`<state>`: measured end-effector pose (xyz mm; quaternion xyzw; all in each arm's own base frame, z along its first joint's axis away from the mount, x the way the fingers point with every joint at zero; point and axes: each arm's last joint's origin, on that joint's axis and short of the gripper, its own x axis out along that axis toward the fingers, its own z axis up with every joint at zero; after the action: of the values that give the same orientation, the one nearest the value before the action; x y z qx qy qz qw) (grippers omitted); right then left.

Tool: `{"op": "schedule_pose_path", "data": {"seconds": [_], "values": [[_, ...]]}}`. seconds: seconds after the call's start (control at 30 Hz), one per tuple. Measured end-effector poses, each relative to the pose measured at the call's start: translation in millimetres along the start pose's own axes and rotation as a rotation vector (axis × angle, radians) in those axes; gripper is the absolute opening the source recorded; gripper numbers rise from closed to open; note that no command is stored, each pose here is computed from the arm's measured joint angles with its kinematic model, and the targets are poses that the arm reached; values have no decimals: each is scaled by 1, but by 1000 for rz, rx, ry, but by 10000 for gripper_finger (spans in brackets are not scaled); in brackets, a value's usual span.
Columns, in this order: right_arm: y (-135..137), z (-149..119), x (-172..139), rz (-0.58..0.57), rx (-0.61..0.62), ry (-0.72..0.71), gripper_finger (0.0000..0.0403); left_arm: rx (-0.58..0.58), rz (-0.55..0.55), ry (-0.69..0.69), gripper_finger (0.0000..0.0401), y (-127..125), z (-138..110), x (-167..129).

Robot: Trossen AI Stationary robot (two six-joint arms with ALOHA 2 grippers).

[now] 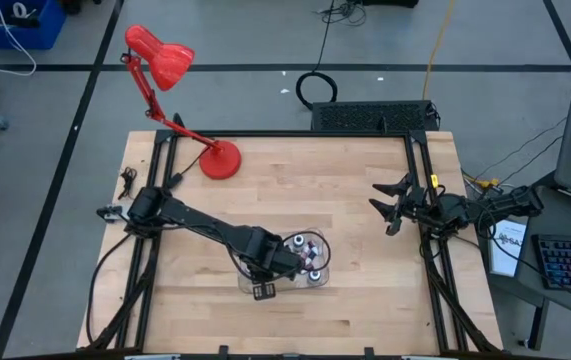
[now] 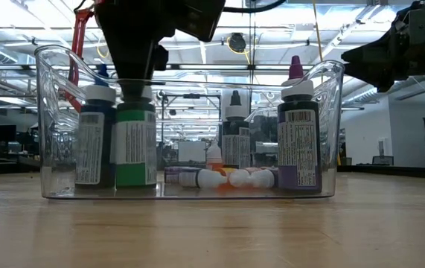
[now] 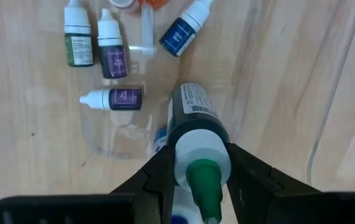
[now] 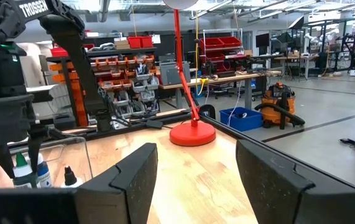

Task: Pick & Place food coloring
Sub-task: Put the large green food coloring into the bin, then return to Home Position

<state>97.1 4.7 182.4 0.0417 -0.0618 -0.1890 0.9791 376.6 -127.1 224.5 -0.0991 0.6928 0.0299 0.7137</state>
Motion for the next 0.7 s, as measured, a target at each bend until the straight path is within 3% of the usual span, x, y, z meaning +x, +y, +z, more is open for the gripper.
{"op": "schedule_pose_path", "data": {"seconds": [0.1, 0.17, 0.43, 0.57, 0.7], "values": [[0, 0, 0, 0, 0, 0, 206, 1, -11, -23, 116, -1, 2, 0], [0, 0, 0, 0, 0, 0, 207, 4, -17, -34, 137, -2, 2, -1], [0, 0, 0, 0, 0, 0, 205, -23, -38, -97, 332, 1, 1, -18], [0, 0, 0, 0, 0, 0, 207, 63, -17, -226, 387, 0, 0, -37], [0, 0, 0, 0, 0, 0, 207, 211, 107, -478, 386, -11, -18, -80]]}}
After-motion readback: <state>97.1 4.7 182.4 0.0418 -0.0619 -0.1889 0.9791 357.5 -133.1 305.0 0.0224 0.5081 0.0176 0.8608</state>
